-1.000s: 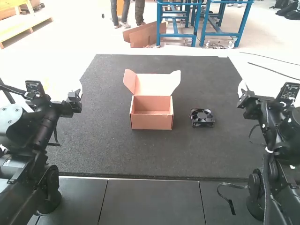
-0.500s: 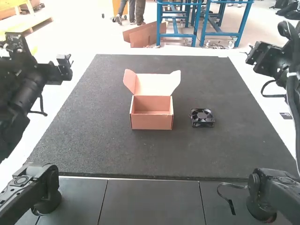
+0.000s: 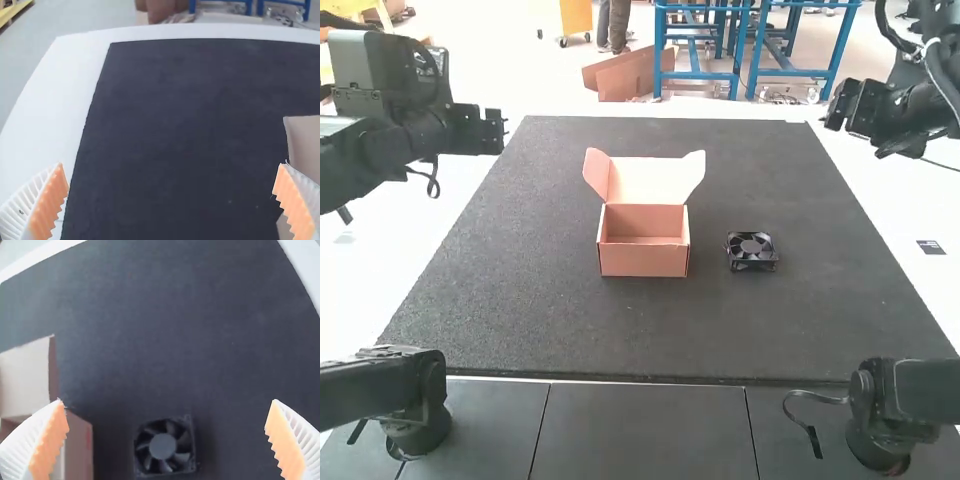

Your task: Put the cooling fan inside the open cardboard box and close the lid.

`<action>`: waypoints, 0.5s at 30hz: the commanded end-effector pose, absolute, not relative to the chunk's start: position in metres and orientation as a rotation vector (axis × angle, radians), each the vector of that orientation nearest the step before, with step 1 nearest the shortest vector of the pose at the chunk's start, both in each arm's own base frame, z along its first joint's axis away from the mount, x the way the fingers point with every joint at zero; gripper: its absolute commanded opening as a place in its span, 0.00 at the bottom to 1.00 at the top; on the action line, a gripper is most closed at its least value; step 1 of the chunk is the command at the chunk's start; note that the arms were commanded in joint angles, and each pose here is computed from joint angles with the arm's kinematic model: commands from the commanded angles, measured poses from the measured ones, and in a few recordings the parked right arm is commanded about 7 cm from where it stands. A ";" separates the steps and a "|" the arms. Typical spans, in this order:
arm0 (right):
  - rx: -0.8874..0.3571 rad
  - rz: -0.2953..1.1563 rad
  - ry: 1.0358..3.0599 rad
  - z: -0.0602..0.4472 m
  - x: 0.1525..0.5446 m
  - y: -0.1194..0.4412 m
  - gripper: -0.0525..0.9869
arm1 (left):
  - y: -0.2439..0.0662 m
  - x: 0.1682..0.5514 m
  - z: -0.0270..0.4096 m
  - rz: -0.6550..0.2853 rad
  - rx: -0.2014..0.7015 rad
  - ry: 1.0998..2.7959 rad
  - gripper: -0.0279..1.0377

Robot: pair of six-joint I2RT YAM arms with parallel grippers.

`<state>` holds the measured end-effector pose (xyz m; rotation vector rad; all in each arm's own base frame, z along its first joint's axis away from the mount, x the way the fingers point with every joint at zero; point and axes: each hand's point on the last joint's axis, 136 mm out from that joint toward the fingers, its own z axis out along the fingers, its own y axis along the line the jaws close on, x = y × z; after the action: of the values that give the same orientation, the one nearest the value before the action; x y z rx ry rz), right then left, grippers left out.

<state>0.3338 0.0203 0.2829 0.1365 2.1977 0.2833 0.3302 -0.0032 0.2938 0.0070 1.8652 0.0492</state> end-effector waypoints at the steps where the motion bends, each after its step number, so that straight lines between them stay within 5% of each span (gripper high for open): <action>1: 0.165 0.233 2.286 0.271 0.345 0.012 0.93 | -0.007 0.336 0.304 0.027 0.005 1.869 0.93; 5: 0.092 0.146 2.419 0.241 0.336 0.006 0.93 | -0.020 0.340 0.291 0.007 0.052 1.937 0.93; 15: -0.069 0.135 2.598 0.186 0.349 0.008 0.93 | -0.101 0.328 0.289 -0.229 0.254 2.012 0.93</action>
<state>0.3425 0.0105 0.1908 0.0188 2.5859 0.1546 0.3301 -0.0806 0.2769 0.2277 2.0289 -0.1519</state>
